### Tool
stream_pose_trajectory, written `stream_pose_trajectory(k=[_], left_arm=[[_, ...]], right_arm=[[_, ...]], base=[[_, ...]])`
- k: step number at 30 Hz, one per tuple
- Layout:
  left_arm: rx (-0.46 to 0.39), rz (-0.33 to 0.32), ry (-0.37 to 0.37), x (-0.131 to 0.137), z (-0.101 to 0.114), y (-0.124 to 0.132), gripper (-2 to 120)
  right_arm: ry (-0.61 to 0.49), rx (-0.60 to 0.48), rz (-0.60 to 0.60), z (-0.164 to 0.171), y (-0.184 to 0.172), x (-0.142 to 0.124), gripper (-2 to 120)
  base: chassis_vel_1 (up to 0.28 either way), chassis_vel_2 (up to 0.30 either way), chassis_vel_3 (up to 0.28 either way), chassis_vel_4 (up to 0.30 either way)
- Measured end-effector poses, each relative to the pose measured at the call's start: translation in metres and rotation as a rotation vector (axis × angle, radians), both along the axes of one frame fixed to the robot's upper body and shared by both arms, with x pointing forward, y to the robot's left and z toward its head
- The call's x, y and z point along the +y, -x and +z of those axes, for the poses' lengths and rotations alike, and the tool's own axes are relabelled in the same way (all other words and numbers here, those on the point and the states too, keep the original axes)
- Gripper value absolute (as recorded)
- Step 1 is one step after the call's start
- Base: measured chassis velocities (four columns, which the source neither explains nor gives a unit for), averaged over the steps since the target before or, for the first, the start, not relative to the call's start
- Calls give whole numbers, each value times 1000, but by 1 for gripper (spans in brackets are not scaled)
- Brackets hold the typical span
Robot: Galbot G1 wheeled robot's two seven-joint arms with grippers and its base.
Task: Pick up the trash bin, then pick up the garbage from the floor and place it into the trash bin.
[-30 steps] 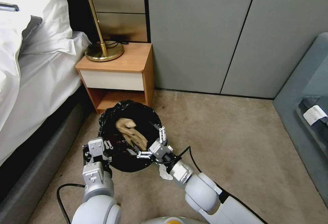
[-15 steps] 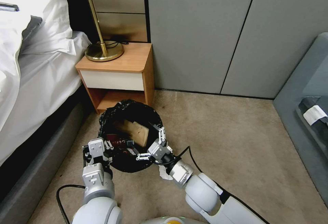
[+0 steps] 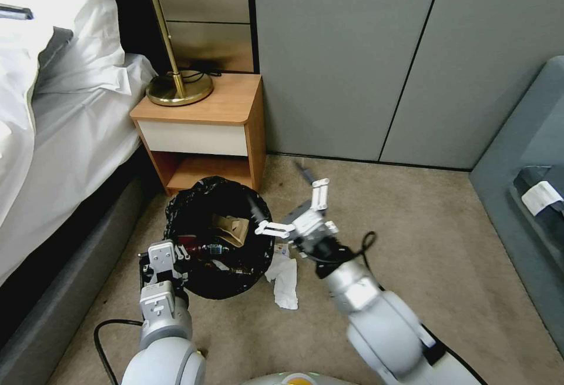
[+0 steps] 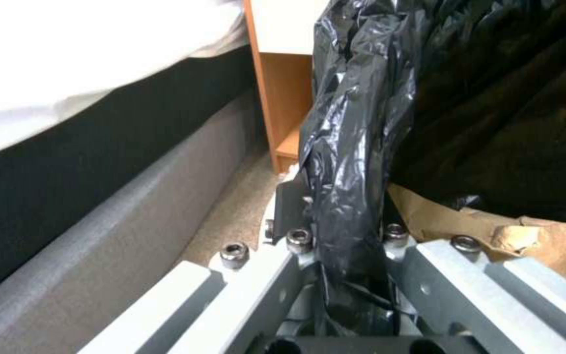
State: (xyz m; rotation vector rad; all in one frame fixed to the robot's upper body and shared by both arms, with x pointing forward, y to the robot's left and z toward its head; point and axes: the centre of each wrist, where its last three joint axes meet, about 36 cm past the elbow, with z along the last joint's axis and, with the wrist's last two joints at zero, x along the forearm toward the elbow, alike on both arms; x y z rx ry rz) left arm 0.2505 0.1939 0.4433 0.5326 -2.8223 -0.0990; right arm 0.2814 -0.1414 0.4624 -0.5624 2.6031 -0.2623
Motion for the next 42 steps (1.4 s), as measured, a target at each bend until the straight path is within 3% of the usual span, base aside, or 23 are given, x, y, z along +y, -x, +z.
stream_pose_trajectory(k=[4,11,14,16,17,20,22,24,26,27,29,31,33,35,42], left_arm=[[-9,13,2,5,1,1,1],[-27,26,5,10,8,1,1],[-36,32,6,12,11,1,1],[-47,37,9,12,16,2,1],[-47,37,9,12,16,2,1],[-55,37,17,10,19,2,1],[-55,37,17,10,19,1,1],[-55,39,15,10,20,1,1],[-55,39,15,10,20,1,1],[-51,40,14,10,18,0,1],[-48,41,13,10,17,0,1],[-39,45,13,8,13,-2,1],[-36,44,14,7,12,-3,1],[-27,45,11,6,9,-3,1],[-17,53,7,6,8,-1,1]], right_arm=[[-88,147,-161,-30,36,-4,100],[-92,275,-214,-55,51,-7,100],[-95,318,-223,-57,49,-10,100],[-150,483,-206,-50,32,-15,100],[-150,483,-206,-50,32,-15,100],[-158,681,-141,-54,8,-12,100],[-148,722,-124,-59,1,-11,100],[-102,841,-75,-83,-14,-11,100],[-97,853,-71,-85,-15,-11,100],[-36,961,-29,-106,-24,-12,100],[-3,1003,-16,-117,-28,-13,100],[90,1094,12,-150,-41,-6,100],[119,1115,15,-159,-45,-4,100],[205,1176,14,-190,-61,1,100],[283,1229,24,-230,-92,28,100]], base=[[0,0,0,0],[0,0,0,0],[0,0,0,0],[0,0,0,0],[0,0,0,0],[0,0,0,0],[0,0,0,0],[0,0,0,0],[0,0,0,0],[0,0,0,0],[0,0,0,0],[0,0,0,0],[0,0,0,0],[0,0,0,0],[0,0,0,0]])
